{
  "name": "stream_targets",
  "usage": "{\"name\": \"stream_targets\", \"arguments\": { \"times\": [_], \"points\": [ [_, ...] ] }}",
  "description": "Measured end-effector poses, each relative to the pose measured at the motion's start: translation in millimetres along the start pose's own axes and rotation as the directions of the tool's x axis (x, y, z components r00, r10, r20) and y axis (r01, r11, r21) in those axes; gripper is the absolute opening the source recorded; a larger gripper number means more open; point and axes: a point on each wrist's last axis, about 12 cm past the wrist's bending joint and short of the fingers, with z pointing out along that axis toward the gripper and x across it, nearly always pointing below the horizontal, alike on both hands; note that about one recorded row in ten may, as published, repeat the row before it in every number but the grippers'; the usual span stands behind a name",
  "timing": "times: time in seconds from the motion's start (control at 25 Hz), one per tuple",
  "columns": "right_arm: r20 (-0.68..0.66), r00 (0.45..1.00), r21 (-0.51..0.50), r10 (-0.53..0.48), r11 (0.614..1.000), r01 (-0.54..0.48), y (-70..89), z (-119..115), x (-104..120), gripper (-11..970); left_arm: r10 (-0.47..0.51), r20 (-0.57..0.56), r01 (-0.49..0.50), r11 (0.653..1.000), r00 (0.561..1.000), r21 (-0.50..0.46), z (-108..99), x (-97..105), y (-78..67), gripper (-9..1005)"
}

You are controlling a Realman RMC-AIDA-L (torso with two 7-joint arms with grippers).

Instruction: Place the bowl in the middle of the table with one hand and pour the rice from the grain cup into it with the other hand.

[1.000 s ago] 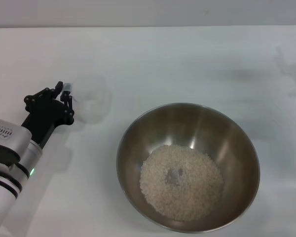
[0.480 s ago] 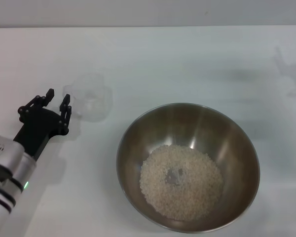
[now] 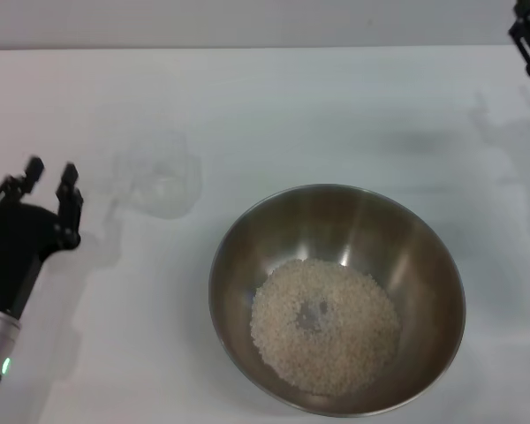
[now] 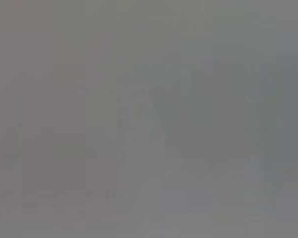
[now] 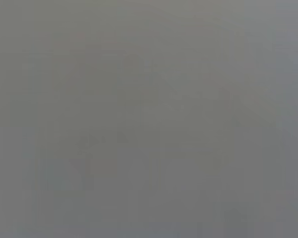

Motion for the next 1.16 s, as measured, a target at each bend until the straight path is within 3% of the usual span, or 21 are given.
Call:
{"name": "stream_targets", "arguments": {
  "times": [0.24, 0.36, 0.4, 0.64, 0.8, 1.0, 1.16],
  "points": [
    [-0.004, 1.0, -0.032, 0.009, 0.999, -0.009, 9.0, -5, 2, 777, -0.057, 0.068, 0.055, 0.998, 0.996, 0.029, 27, -11, 2.4, 473],
    [-0.001, 1.0, -0.029, 0.015, 0.999, -0.015, 9.9, -6, 2, 777, -0.059, 0.082, 0.057, 0.998, 0.995, 0.031, 38, -14, 3.3, 552],
    [0.002, 1.0, -0.027, 0.019, 0.999, -0.018, 10.2, -6, 2, 777, -0.068, 0.093, 0.067, 0.998, 0.993, 0.017, 52, -18, 6.2, 578],
    [0.013, 1.0, -0.033, 0.021, 0.999, -0.021, 11.3, -7, 0, 777, -0.068, 0.12, 0.067, 0.998, 0.99, 0.018, 68, -26, 8.7, 743],
    [0.02, 0.999, -0.036, 0.039, 0.999, -0.039, 12.4, -6, -1, 777, -0.065, 0.126, 0.062, 0.998, 0.99, 0.023, 72, -27, 8.7, 877],
    [0.024, 0.991, -0.05, 0.13, 0.99, -0.128, 13.2, 0, -3, 777, -0.074, 0.135, 0.075, 0.997, 0.988, 0.002, 69, -27, 9.6, 874],
    [0.025, 0.99, -0.064, 0.141, 0.988, -0.139, 14.1, 1, -4, 777, -0.079, 0.142, 0.081, 0.997, 0.987, -0.008, 66, -28, 10.6, 873]
  ]
}}
